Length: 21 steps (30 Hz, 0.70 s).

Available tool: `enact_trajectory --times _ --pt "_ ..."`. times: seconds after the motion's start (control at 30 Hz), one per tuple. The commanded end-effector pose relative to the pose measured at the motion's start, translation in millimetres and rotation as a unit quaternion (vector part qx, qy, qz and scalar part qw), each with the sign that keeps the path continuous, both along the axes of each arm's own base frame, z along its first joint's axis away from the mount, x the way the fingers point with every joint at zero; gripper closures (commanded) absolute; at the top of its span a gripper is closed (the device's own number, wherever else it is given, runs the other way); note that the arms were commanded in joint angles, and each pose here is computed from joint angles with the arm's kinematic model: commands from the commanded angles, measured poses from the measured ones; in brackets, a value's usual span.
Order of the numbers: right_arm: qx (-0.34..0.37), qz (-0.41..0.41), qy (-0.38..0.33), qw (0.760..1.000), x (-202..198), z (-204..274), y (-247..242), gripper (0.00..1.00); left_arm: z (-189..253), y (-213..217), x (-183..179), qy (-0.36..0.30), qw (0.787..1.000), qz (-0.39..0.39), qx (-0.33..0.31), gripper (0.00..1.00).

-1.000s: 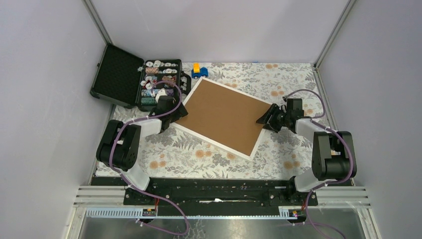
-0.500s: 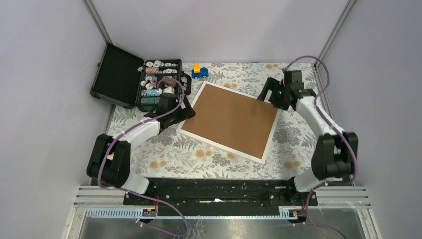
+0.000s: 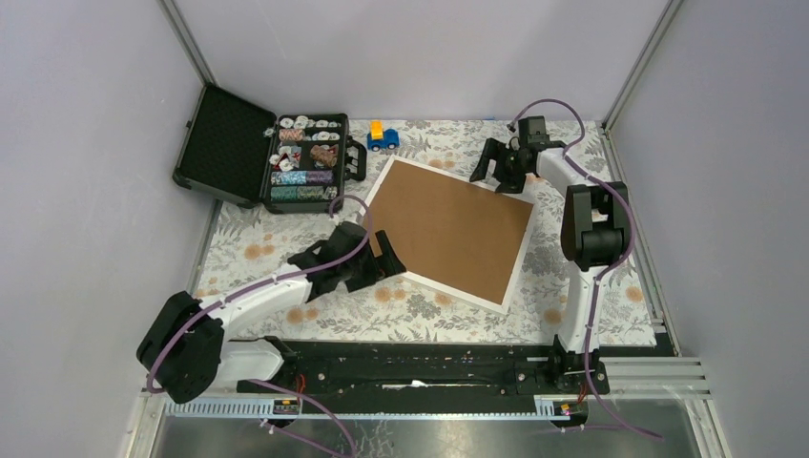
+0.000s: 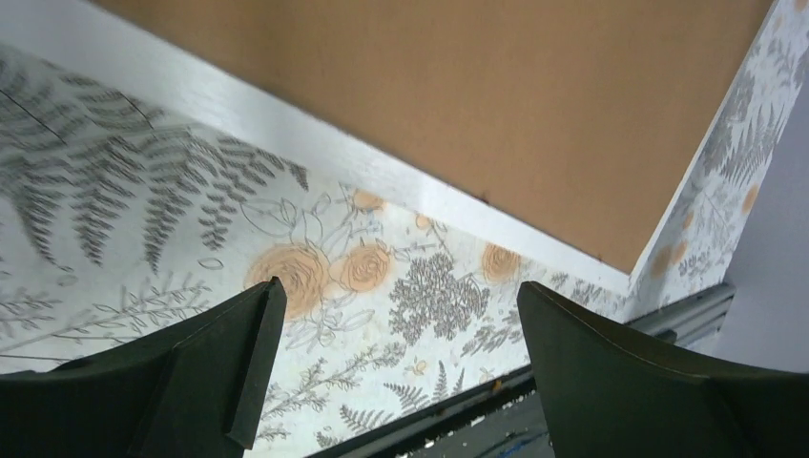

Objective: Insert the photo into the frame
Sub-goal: Adjust the photo frame at the center of the board.

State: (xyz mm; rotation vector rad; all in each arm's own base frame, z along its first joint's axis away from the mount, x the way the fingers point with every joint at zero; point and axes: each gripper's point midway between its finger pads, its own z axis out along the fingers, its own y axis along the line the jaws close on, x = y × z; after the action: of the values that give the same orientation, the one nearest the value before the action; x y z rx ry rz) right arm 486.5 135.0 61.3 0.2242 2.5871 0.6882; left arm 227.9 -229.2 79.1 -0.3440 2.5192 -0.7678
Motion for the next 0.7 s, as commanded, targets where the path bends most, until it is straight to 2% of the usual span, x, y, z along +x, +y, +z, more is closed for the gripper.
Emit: enact_trajectory --times 0.0,0.17,0.37,0.67 --pt "0.027 0.024 -0.006 0.999 1 9 11 0.06 4 -20 3 -0.004 0.998 0.024 -0.053 0.01" --pt "0.045 0.023 0.012 0.999 -6 -10 16 0.07 -4 -29 5 -0.005 0.997 0.024 -0.074 0.01" --pt "0.040 0.012 0.018 0.999 1 -20 14 0.06 -7 -29 11 -0.014 0.997 0.028 -0.066 0.01" --pt "0.069 0.003 0.027 0.997 10 -28 22 0.06 -13 -24 12 -0.020 0.998 0.036 -0.057 0.01"
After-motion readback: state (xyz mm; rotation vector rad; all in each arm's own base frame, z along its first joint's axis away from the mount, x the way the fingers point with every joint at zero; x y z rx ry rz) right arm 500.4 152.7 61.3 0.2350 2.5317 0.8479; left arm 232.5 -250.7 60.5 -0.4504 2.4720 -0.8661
